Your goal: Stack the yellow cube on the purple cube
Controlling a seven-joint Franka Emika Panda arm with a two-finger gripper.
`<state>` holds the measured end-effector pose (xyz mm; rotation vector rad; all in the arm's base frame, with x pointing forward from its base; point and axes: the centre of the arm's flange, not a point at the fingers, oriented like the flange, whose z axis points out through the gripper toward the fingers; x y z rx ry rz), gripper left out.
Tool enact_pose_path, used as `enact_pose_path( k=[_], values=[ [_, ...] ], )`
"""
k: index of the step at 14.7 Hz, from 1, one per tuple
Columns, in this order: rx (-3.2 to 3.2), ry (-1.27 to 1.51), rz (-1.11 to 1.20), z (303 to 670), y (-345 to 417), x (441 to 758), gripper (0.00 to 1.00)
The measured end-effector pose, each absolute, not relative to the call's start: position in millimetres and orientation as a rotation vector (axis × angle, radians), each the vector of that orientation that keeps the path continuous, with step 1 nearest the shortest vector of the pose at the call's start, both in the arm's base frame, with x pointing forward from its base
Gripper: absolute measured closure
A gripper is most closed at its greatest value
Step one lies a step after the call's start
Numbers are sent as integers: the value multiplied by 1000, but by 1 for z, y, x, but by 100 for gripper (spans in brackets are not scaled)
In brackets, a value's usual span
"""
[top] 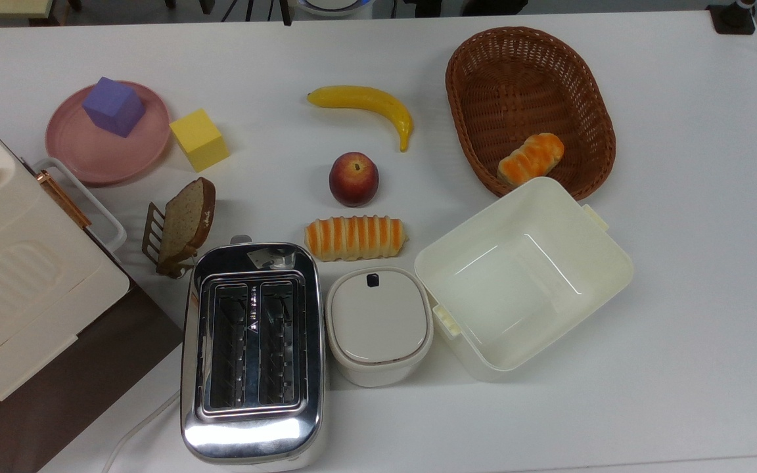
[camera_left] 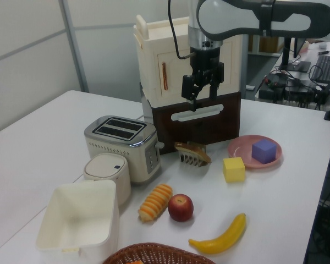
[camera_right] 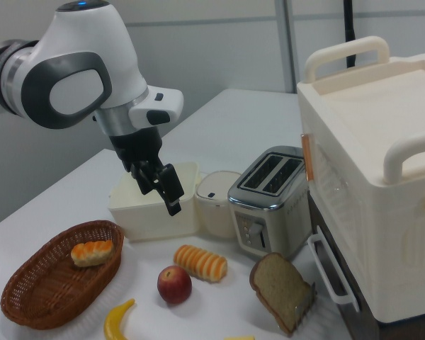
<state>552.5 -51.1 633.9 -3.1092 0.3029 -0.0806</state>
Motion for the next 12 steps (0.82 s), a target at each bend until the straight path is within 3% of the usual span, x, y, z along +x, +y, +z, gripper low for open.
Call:
enact_pose_path(
  k=[7,12],
  values=[
    [-3101,325,3,628,-56,535,0],
    [-3030,677,-59,580,-73,531,0]
  ],
)
